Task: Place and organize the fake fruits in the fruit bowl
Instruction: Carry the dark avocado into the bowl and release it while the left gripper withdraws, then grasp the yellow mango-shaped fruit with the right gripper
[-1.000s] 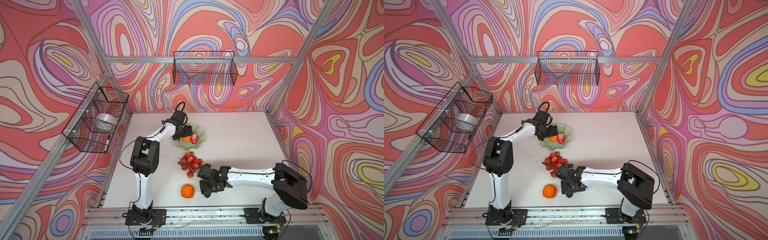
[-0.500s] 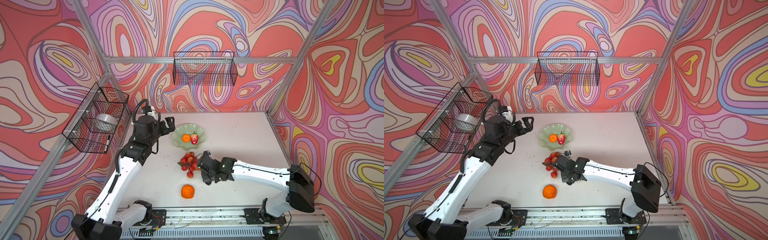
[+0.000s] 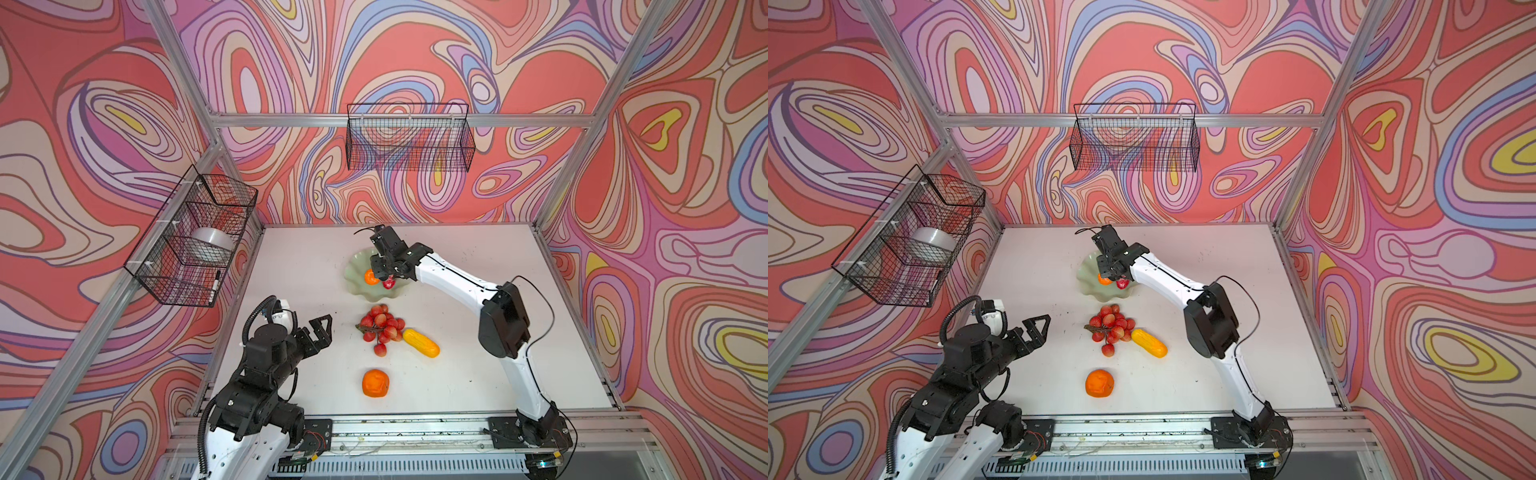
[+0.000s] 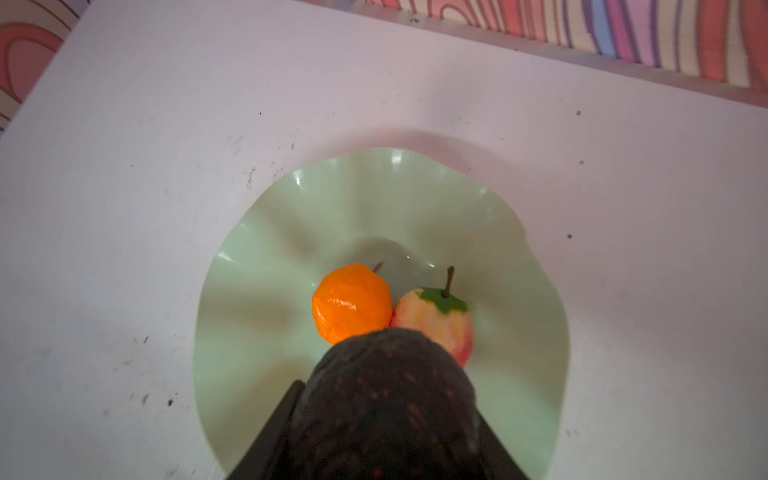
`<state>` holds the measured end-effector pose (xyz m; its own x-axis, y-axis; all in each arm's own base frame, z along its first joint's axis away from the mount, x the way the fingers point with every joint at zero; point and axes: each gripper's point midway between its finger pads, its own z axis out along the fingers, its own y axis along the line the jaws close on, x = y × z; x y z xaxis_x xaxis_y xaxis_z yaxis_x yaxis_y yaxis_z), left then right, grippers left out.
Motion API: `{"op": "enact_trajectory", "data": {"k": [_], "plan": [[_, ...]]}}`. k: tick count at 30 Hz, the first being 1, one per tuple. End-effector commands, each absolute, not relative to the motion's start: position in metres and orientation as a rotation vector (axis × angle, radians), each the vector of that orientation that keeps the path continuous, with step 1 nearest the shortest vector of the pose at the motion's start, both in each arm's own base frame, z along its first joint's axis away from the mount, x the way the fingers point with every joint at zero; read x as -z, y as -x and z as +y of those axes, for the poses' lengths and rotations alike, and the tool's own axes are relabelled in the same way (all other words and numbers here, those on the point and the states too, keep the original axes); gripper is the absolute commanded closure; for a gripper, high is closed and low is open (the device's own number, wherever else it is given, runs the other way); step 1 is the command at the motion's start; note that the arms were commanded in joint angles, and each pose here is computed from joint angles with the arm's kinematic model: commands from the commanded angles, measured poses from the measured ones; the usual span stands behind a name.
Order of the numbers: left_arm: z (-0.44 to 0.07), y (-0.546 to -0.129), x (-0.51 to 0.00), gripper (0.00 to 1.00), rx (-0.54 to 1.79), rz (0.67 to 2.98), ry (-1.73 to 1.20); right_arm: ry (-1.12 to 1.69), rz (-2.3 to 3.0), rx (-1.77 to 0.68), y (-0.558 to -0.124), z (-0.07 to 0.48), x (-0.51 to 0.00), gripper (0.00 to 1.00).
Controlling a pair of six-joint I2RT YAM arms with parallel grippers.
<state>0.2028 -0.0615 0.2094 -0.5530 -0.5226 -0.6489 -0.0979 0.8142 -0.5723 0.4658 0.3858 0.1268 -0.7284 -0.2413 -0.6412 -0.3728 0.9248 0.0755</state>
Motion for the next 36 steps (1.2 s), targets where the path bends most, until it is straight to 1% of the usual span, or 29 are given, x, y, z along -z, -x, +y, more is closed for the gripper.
{"op": "enact_trajectory", "data": {"k": [1,4,6,10,15,18,21,25,28,30,33,36], "plan": [[-0.068,-0.185,-0.179,0.0,0.652,2.246,0.51,0.544,2.449,-0.252,-0.465,0.395,-0.106,0.69],[-0.072,-0.184,-0.174,0.01,0.677,2.261,0.515,0.549,2.474,-0.254,-0.465,0.396,-0.089,0.68],[-0.075,-0.184,-0.172,0.01,0.693,2.265,0.513,0.55,2.494,-0.25,-0.463,0.396,-0.081,0.65],[-0.083,-0.185,-0.163,0.01,0.736,2.305,0.507,0.558,2.509,-0.257,-0.459,0.396,-0.076,0.42],[-0.091,-0.182,-0.151,0.03,0.768,2.368,0.497,0.537,2.432,-0.287,-0.463,0.397,-0.116,0.28],[-0.092,-0.183,-0.149,0.03,0.772,2.368,0.489,0.521,2.383,-0.294,-0.463,0.393,-0.149,0.22],[-0.094,-0.183,-0.15,0.03,0.785,2.365,0.478,0.508,2.356,-0.299,-0.454,0.382,-0.178,0.19],[-0.096,-0.183,-0.149,0.03,0.789,2.379,0.473,0.515,2.369,-0.291,-0.42,0.348,-0.192,0.15],[-0.096,-0.184,-0.146,0.03,0.786,2.387,0.473,0.551,2.424,-0.26,-0.375,0.31,-0.184,0.14],[-0.095,-0.185,-0.145,0.03,0.774,2.394,0.474,0.574,2.47,-0.264,-0.341,0.285,-0.171,0.13],[-0.095,-0.187,-0.144,0.03,0.76,2.402,0.472,0.594,2.562,-0.256,-0.303,0.259,-0.141,0.11],[-0.095,-0.188,-0.141,0.03,0.757,2.413,0.482,0.61,2.581,-0.273,-0.281,0.251,-0.123,0.08]]}}
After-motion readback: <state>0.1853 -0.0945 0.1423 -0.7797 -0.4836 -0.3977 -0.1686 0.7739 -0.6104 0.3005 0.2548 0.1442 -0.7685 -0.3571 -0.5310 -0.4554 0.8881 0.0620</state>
